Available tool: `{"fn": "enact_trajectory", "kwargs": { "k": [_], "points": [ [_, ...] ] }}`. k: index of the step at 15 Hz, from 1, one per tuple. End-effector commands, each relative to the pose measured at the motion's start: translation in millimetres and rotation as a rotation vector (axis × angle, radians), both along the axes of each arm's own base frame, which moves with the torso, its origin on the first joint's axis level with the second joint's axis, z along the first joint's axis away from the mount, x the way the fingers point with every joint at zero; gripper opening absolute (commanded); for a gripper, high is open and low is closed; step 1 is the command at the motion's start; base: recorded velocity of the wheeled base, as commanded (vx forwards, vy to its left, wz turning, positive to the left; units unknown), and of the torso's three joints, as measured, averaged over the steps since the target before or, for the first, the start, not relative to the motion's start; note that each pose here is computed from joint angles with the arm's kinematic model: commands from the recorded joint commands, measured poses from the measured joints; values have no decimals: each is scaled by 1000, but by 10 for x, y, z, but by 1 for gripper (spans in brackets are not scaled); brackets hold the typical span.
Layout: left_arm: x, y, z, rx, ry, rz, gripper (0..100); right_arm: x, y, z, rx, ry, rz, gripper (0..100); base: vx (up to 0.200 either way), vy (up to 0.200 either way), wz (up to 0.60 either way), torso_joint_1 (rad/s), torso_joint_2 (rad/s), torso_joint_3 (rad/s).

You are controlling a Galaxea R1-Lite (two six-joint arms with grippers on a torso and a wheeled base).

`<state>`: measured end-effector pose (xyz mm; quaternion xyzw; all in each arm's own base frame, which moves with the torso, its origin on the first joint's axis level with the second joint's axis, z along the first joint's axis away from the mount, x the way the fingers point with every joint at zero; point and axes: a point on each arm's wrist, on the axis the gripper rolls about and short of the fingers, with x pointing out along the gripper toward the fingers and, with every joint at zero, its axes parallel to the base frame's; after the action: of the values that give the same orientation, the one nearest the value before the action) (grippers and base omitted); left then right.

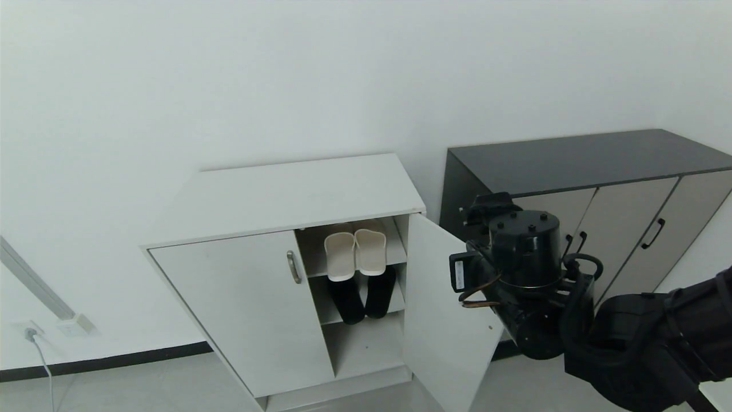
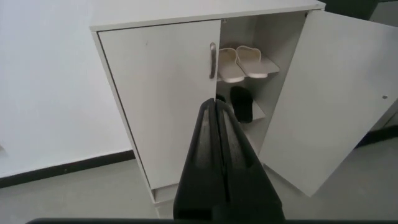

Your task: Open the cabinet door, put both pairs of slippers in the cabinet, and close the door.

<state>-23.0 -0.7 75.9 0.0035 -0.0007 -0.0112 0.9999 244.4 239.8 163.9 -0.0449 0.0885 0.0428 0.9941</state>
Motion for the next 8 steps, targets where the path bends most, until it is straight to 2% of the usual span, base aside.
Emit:
{"fn": "enact_trajectory", "kwargs": {
  "k": [1,5,8],
  "points": [
    [-1,0,3,1,0,-1,0,-6,-8,26,8,-7,2,0,0,0,0,0,0,0],
    [0,0,-1,-1,1,-1,0,84,-85,114,40,-27,-20,0,0,0,0,0,0,0],
    [0,0,-1,-1,1,-1,0,134,-122,105,37,-24,-30,0,-200,0,0,4,-1,-1]
  ]
}}
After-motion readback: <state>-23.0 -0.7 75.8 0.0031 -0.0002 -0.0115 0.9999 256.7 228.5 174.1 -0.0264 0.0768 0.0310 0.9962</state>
